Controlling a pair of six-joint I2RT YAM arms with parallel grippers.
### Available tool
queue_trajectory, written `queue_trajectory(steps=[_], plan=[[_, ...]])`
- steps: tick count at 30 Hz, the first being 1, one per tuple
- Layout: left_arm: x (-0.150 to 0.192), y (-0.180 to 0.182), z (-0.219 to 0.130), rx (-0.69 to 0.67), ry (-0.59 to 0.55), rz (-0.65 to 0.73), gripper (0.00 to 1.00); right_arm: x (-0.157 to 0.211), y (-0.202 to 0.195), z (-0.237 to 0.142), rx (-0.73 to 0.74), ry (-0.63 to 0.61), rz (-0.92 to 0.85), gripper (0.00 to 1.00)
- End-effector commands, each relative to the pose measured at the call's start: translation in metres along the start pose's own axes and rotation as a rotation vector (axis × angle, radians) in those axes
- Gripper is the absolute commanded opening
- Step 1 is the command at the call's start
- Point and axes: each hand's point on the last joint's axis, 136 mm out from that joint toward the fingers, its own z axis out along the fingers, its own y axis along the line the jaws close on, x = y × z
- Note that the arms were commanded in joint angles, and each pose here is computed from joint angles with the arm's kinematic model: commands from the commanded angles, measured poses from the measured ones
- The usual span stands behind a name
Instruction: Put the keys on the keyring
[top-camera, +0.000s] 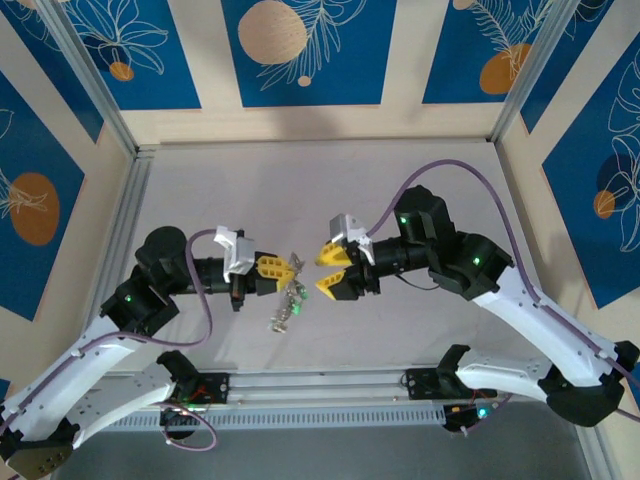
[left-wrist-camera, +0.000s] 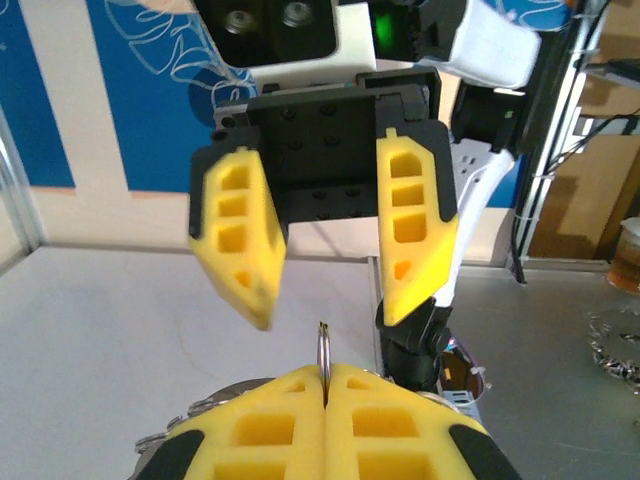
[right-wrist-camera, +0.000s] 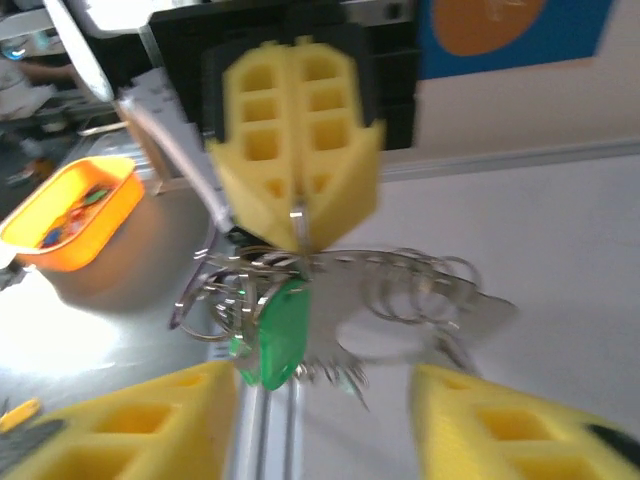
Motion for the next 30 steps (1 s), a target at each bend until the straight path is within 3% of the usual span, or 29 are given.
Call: queue_trajectory(steps=[1,5,7,15,23,30], plan=[[0.002,0.019,0.001,-0.104,0.024,-0.021,0.00,0.004,-0.034,-0.007,0.177,-0.044,0.044,0.63],[0.033,0.041,0.003,-0.208,0.114,-0.096,0.00,0.025,-0.058,-0.013,0.308,-0.071,0.087,0.84],[0.049,0.050,0.003,-0.256,0.161,-0.132,0.00,0.035,-0.070,-0.015,0.359,-0.071,0.114,1.00],[0.116,0.093,0.027,-0.371,0.282,-0.287,0.00,0.067,-0.107,-0.038,0.576,-0.097,0.236,0.99],[0.180,0.143,0.060,-0.474,0.417,-0.376,0.00,0.093,-0.137,-0.082,0.793,-0.226,0.347,0.99],[0.227,0.172,0.079,-0.531,0.488,-0.416,0.00,0.111,-0.153,-0.101,0.855,-0.292,0.422,0.99]])
